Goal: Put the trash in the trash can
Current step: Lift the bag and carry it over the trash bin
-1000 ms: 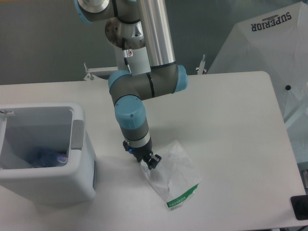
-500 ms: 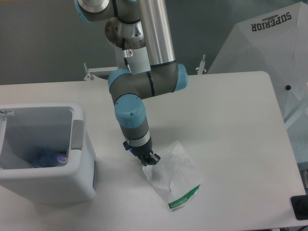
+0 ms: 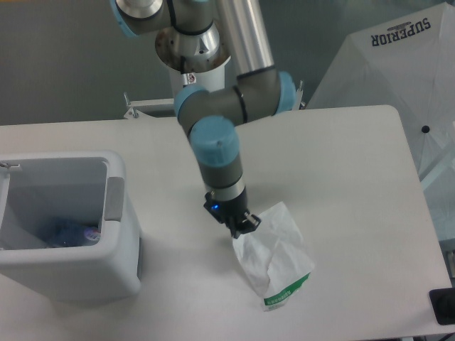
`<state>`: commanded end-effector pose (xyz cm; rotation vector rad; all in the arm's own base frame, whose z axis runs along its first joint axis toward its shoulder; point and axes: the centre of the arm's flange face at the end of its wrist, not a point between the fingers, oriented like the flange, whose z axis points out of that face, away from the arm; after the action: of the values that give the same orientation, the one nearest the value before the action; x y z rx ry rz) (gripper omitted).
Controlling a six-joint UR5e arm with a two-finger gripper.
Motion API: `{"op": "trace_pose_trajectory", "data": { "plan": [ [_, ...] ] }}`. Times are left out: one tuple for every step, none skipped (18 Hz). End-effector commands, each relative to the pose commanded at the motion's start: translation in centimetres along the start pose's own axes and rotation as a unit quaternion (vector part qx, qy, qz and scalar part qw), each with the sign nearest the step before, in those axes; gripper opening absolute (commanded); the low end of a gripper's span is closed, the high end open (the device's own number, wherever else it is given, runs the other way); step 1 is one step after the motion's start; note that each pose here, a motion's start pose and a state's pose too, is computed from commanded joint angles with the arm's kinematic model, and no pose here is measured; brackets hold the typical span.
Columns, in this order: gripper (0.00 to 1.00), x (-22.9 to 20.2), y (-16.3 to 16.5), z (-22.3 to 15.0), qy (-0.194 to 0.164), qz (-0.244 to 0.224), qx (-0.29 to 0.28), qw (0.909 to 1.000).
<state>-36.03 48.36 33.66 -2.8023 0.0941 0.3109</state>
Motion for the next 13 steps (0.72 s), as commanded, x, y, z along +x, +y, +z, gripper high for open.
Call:
{"op": "trace_pose_trajectory", "data": {
  "plan": [
    [0.0, -0.9, 0.0, -2.1, 0.003, -0.009, 0.029, 0.9995],
    [0.0, -1.9, -0.2, -4.0, 0.005, -0.019, 0.054, 0.9983],
    [0.0, -2.5, -0.7, -5.6, 0.012, -0.032, 0.078, 0.9963],
    [0.0, -3.1, -1.3, -7.3, 0.014, -0.051, 0.101, 0.9935],
    [0.0, -3.7, -1.9, -8.6, 0.013, -0.07, 0.12, 0.9902],
    [0.0, -4.1, -2.7, -10.4, 0.011, -0.087, 0.14, 0.9863],
    [0.0, -4.2, -3.3, -11.8, 0.012, -0.099, 0.158, 0.9825],
    [0.0, -4.1, -3.8, -13.3, 0.016, -0.108, 0.177, 0.9782],
    [0.0, -3.8, -4.3, -14.8, 0.022, -0.115, 0.196, 0.9736],
    [0.0, -3.3, -4.6, -16.3, 0.029, -0.126, 0.214, 0.9682],
    [0.0, -2.8, -4.9, -18.3, 0.035, -0.134, 0.236, 0.9618],
    [0.0, -2.6, -5.2, -20.2, 0.044, -0.138, 0.26, 0.9545],
    [0.0, -2.3, -5.3, -22.0, 0.056, -0.141, 0.286, 0.9463]
  ]
}}
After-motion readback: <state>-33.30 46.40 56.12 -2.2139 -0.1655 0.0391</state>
